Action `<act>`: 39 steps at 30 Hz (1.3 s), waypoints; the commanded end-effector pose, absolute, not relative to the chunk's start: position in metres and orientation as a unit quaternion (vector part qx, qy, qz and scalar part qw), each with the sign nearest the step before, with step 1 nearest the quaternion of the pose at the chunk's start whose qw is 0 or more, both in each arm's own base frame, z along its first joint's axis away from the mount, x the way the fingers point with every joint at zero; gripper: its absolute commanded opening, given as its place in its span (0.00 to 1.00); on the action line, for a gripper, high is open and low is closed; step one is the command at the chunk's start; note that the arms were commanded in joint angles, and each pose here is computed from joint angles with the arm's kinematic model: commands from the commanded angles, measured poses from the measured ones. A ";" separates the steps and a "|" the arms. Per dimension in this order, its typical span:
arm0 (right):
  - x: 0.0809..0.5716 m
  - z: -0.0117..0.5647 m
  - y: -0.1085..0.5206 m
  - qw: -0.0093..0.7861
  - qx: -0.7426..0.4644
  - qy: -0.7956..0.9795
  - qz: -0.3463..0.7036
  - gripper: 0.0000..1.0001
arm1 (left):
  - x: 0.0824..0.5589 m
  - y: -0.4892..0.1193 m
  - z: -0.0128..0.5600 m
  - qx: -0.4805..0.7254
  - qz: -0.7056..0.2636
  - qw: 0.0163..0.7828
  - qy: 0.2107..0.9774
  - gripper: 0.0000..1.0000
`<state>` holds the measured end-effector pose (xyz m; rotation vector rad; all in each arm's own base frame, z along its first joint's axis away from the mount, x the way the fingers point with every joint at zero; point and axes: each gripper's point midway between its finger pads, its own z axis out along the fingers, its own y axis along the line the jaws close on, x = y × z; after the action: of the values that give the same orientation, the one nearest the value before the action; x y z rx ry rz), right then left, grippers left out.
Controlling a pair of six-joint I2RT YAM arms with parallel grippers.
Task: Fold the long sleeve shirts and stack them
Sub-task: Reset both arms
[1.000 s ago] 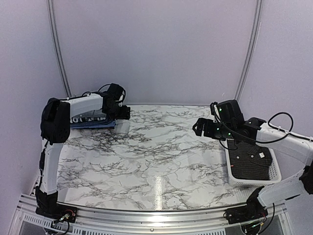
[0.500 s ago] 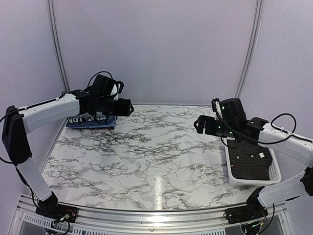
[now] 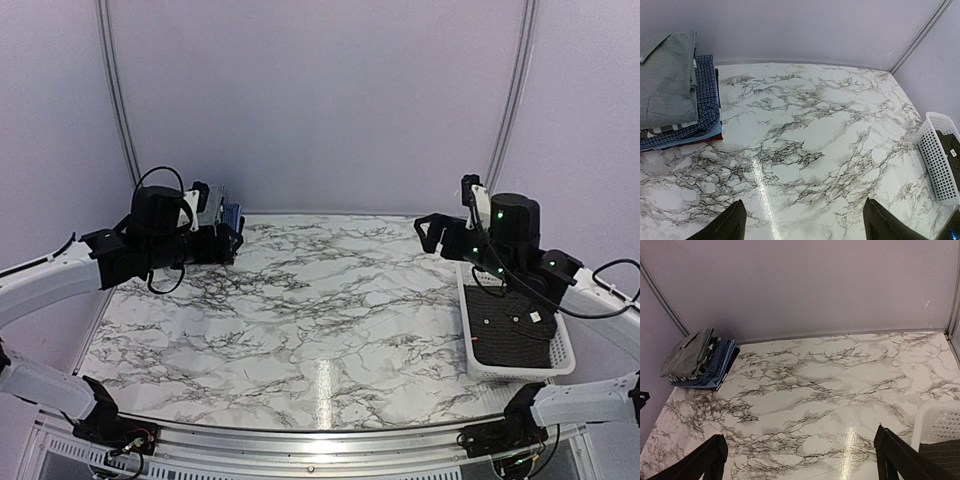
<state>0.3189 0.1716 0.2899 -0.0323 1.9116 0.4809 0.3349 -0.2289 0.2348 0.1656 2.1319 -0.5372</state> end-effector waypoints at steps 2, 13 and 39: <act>0.312 0.302 0.148 0.596 -0.002 0.784 0.176 0.99 | 0.326 -0.216 0.262 0.047 -0.238 0.508 0.827 0.84; 0.300 0.299 0.120 0.624 0.041 0.765 0.154 0.98 | 0.321 -0.205 0.258 0.033 -0.234 0.527 0.816 0.85; 0.297 0.301 0.115 0.632 0.055 0.757 0.159 0.98 | 0.323 -0.202 0.261 0.026 -0.233 0.537 0.810 0.85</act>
<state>0.2968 0.1209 0.2924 0.0916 1.7595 0.3602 0.3234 -0.2028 0.2443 0.0785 1.9909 -0.5279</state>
